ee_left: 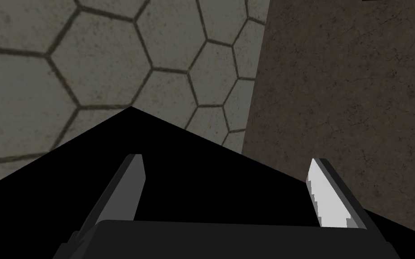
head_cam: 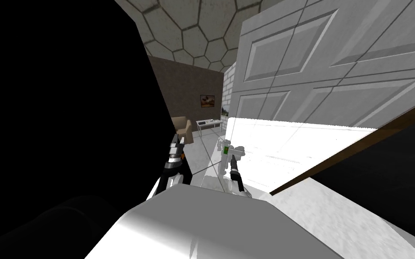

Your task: Push the door open

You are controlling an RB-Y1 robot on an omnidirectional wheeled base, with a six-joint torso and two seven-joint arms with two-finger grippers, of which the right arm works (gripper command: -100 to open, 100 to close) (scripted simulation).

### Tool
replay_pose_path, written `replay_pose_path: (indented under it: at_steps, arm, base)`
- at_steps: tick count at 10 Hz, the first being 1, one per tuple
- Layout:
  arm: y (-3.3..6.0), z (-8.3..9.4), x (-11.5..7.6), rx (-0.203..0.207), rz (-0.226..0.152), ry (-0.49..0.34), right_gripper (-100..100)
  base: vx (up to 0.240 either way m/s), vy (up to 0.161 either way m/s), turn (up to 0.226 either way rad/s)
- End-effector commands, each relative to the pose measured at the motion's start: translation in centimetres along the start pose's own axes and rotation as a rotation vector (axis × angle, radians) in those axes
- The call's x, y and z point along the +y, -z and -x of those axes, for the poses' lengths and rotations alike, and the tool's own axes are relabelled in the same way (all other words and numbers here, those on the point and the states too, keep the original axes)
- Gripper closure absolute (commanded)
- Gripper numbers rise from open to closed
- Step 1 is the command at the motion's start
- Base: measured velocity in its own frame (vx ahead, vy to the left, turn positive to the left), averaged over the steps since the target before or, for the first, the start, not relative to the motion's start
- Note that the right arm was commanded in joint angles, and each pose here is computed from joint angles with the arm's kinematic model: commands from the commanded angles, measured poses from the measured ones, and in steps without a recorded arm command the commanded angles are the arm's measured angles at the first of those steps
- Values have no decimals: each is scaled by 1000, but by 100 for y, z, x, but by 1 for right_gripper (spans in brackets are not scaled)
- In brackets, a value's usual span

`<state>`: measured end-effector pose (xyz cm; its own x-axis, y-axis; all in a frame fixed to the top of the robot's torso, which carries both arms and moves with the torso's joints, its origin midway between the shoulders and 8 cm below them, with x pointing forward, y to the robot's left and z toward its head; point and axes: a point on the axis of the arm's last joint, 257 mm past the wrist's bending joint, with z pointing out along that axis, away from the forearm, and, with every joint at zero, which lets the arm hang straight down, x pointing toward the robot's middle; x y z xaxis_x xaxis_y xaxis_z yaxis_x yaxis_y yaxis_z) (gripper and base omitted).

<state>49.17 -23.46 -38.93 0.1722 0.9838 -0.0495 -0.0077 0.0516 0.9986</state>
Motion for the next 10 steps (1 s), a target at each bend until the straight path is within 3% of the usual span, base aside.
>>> replay_pose_path:
  at_steps: [1,5,8,9,10]
  arm:
    - [-11,115,2,-7,3,21,-100]
    - [14,93,-1,-13,5,15,-100]
    - [88,-149,-10,-10,-4,-28,-100]
    - [71,-50,-19,-16,-4,-16,-100]
    - [71,-50,-19,-16,-4,-16,100]
  base:
    - [187,-38,24]
    - [190,-5,23]
    - [186,25,14]
    - [64,17,-14]
    - [-13,-3,13]
